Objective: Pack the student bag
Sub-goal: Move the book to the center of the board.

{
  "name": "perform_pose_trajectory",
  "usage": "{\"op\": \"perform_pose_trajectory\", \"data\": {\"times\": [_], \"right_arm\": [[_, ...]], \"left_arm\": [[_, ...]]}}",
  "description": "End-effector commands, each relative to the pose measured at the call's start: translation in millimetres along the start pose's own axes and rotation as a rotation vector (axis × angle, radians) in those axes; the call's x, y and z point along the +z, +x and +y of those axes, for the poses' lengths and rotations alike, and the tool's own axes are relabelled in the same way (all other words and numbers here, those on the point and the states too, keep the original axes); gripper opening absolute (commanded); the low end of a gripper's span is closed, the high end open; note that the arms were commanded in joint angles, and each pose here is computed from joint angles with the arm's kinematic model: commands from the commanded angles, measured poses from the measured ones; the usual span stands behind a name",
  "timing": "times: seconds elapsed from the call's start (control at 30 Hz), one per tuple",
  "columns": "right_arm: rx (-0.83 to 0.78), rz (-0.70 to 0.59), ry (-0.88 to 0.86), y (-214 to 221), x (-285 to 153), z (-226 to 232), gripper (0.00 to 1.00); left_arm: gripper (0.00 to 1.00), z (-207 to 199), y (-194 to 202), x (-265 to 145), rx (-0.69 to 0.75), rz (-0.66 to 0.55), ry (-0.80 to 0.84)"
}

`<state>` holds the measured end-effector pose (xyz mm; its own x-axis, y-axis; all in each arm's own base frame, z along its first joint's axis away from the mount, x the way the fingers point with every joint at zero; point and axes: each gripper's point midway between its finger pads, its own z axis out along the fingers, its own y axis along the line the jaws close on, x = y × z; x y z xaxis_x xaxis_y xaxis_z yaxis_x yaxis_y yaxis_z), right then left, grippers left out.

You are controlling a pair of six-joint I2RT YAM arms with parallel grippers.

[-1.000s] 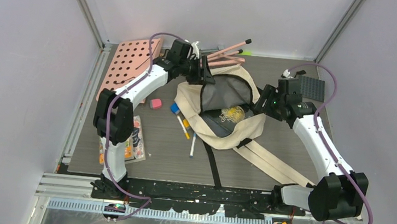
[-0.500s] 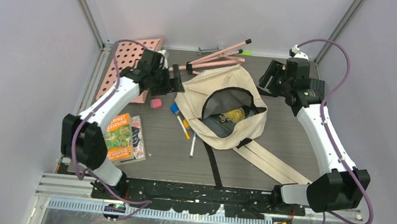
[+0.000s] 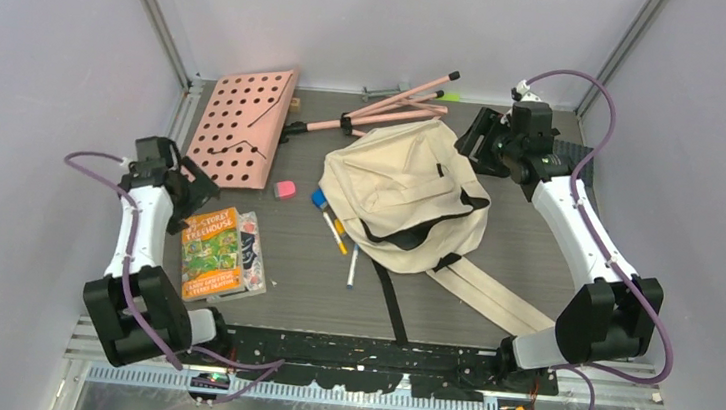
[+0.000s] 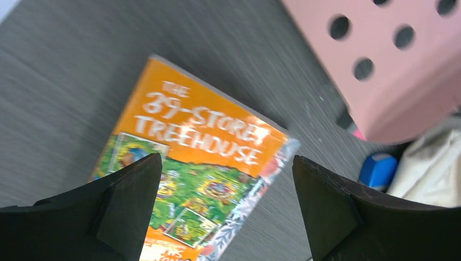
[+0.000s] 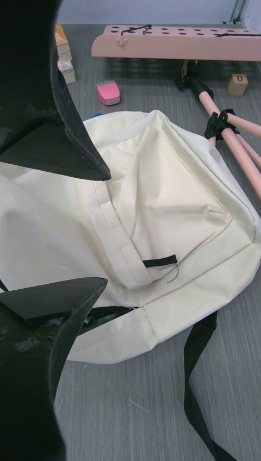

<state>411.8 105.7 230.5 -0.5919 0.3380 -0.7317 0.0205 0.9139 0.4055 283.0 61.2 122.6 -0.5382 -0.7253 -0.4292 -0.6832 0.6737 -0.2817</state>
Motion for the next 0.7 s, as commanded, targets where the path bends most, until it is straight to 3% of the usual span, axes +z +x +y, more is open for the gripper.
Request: {"op": "perform_pose_trajectory", "data": {"times": [0.0,0.3,0.67], "right_arm": [[-0.001,-0.075,-0.075,-27.3,-5.5,20.8,0.71],[-0.014,-0.066,-0.105,-20.5,-7.4,23.5,0.71],[-0.024,-0.073,-0.105,-18.2,-8.2,21.6,0.71]], "left_arm": [[0.93,40.3,-18.0,0.8,-0.116,-0.053,-0.070],[0.93,77.5,-8.4,29.3,-0.218,0.008,-0.131],[0.92,46.6,31.8,54.7,-0.198,0.116,-0.038]]}}
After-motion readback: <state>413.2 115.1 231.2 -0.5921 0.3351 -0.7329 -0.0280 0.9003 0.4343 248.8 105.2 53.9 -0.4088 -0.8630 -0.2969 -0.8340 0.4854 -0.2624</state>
